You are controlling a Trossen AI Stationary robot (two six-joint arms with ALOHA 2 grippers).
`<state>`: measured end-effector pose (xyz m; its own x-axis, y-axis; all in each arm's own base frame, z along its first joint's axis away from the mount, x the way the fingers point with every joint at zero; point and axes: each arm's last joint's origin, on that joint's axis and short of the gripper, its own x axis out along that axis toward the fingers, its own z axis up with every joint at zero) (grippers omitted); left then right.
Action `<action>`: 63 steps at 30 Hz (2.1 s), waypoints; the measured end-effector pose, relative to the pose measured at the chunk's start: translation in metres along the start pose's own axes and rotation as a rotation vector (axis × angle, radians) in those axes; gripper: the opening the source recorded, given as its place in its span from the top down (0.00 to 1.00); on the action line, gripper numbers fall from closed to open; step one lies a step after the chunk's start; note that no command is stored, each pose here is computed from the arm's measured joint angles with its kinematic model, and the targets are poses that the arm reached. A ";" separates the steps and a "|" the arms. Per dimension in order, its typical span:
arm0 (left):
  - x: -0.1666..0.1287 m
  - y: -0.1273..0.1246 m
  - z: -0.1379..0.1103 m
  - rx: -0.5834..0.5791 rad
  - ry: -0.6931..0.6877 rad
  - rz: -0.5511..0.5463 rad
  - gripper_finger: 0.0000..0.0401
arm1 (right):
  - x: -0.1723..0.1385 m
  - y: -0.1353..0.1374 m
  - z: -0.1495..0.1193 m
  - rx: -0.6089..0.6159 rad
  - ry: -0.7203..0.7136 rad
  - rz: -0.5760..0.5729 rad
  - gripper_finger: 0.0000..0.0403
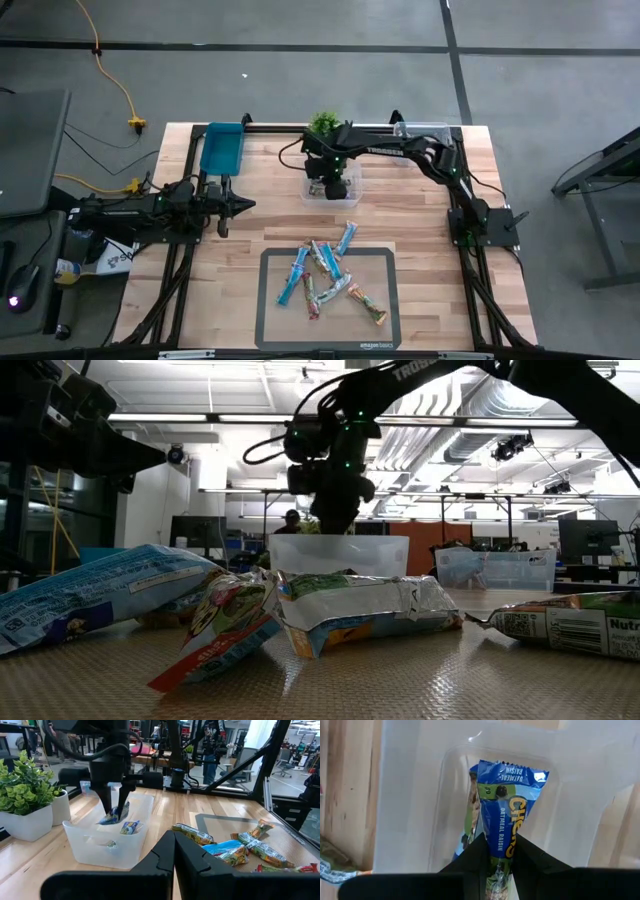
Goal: Pick and place Granola Bars by type
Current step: Put the blue granola bar in the left transparent bin
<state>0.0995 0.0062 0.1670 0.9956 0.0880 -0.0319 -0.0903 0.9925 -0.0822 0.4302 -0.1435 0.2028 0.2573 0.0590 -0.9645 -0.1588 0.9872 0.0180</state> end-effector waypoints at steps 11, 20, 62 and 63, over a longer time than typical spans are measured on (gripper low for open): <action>0.000 0.000 0.000 0.000 0.000 0.000 1.00 | 0.002 -0.001 -0.001 0.038 0.019 -0.028 0.85; 0.000 0.000 0.000 0.000 0.000 0.000 1.00 | 0.002 -0.001 -0.001 0.053 0.016 -0.021 0.85; 0.000 0.000 0.000 0.000 0.000 0.001 1.00 | -0.051 0.045 0.021 0.064 -0.202 0.109 0.67; 0.000 0.000 0.000 0.000 0.000 0.001 1.00 | -0.054 0.050 0.025 0.050 -0.228 0.126 0.67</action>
<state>0.0995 0.0062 0.1670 0.9956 0.0885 -0.0318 -0.0908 0.9925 -0.0822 0.4318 -0.0938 0.2618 0.4474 0.2085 -0.8697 -0.1574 0.9756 0.1530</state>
